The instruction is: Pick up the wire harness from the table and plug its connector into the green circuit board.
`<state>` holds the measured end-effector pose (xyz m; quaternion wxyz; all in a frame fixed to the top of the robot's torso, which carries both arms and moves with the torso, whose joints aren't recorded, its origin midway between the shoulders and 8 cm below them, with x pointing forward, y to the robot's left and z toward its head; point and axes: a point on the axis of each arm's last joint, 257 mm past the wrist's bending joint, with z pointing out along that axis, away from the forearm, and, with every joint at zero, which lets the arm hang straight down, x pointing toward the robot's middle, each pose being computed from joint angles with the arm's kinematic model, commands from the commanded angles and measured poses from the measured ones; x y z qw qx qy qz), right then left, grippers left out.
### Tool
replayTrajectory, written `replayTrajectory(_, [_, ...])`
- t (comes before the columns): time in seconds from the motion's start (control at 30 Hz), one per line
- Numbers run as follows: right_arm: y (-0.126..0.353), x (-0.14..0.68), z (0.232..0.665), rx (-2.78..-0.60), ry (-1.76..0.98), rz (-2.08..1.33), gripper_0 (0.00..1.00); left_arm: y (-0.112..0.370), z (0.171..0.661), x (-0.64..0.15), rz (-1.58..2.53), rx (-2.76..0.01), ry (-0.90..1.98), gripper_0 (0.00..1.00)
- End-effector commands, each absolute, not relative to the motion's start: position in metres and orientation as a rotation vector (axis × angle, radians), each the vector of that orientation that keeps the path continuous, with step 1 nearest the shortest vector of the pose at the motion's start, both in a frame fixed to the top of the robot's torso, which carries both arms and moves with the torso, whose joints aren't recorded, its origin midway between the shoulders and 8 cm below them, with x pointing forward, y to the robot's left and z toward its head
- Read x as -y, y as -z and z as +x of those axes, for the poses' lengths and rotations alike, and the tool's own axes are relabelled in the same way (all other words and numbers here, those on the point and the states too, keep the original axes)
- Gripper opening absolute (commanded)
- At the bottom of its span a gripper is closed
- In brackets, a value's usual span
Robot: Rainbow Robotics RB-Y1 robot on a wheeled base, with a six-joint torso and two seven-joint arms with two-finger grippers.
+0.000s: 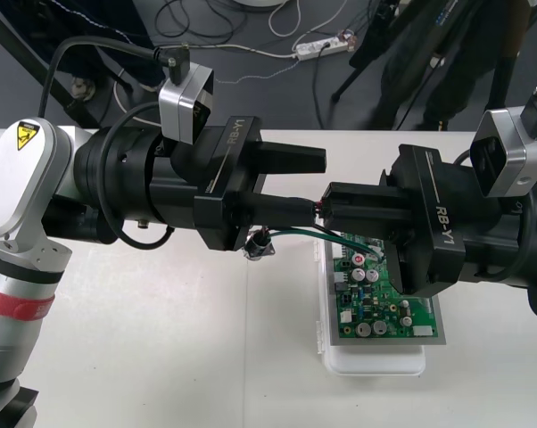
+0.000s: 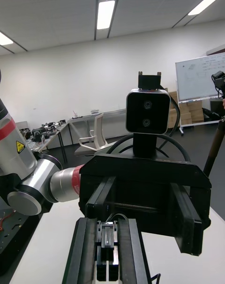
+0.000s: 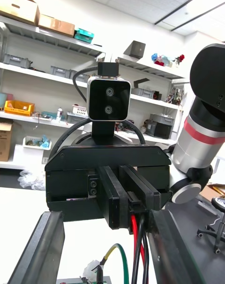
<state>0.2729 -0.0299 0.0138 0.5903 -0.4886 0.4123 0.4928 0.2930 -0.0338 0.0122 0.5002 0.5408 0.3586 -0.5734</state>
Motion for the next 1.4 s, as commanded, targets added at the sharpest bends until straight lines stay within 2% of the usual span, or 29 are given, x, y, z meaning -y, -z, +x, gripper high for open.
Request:
replayTrajectory(0.03, [-0.0189,0.0231,0.2599,-0.917,-1.136,-1.158,0.0,-0.0277,0.2917,0.038,1.32,-0.844,1.367,0.36])
replayTrajectory(0.07, [-0.0189,0.0231,0.2599,-0.917,-1.136,-1.158,0.0,-0.0269,0.292,0.038,1.322,-0.846,1.366,0.28])
replayTrajectory(0.1, [-0.0185,0.0232,0.2599,-0.918,-1.137,-1.157,0.0,-0.0271,0.2924,0.038,1.32,-0.846,1.366,0.26])
replayTrajectory(0.63, [-0.0185,0.0232,0.2599,-0.916,-1.134,-1.158,0.0,-0.0268,0.2919,0.0388,1.326,-0.842,1.359,0.24])
replayTrajectory(0.73, [-0.0185,0.0232,0.2599,-0.916,-1.134,-1.158,0.0,-0.0264,0.292,0.0387,1.326,-0.843,1.36,0.1])
replayTrajectory(0.77, [-0.0186,0.023,0.2601,-0.916,-1.132,-1.16,0.0,-0.0263,0.2917,0.0388,1.328,-0.841,1.357,0.0])
replayTrajectory(1.27, [-0.0167,0.0234,0.2614,-0.922,-1.126,-1.162,0.0,-0.0268,0.2919,0.0388,1.328,-0.834,1.351,0.0])
replayTrajectory(1.33, [-0.0155,0.0234,0.2623,-0.925,-1.117,-1.166,0.22,-0.0264,0.292,0.0387,1.329,-0.835,1.352,0.0])
replayTrajectory(1.37, [-0.0152,0.0245,0.2646,-0.93,-1.108,-1.164,0.61,-0.0266,0.2923,0.0387,1.328,-0.834,1.35,0.0])
replayTrajectory(1.4, [-0.0153,0.0253,0.2652,-0.931,-1.102,-1.166,0.87,-0.0273,0.2912,0.0385,1.329,-0.83,1.353,0.0])
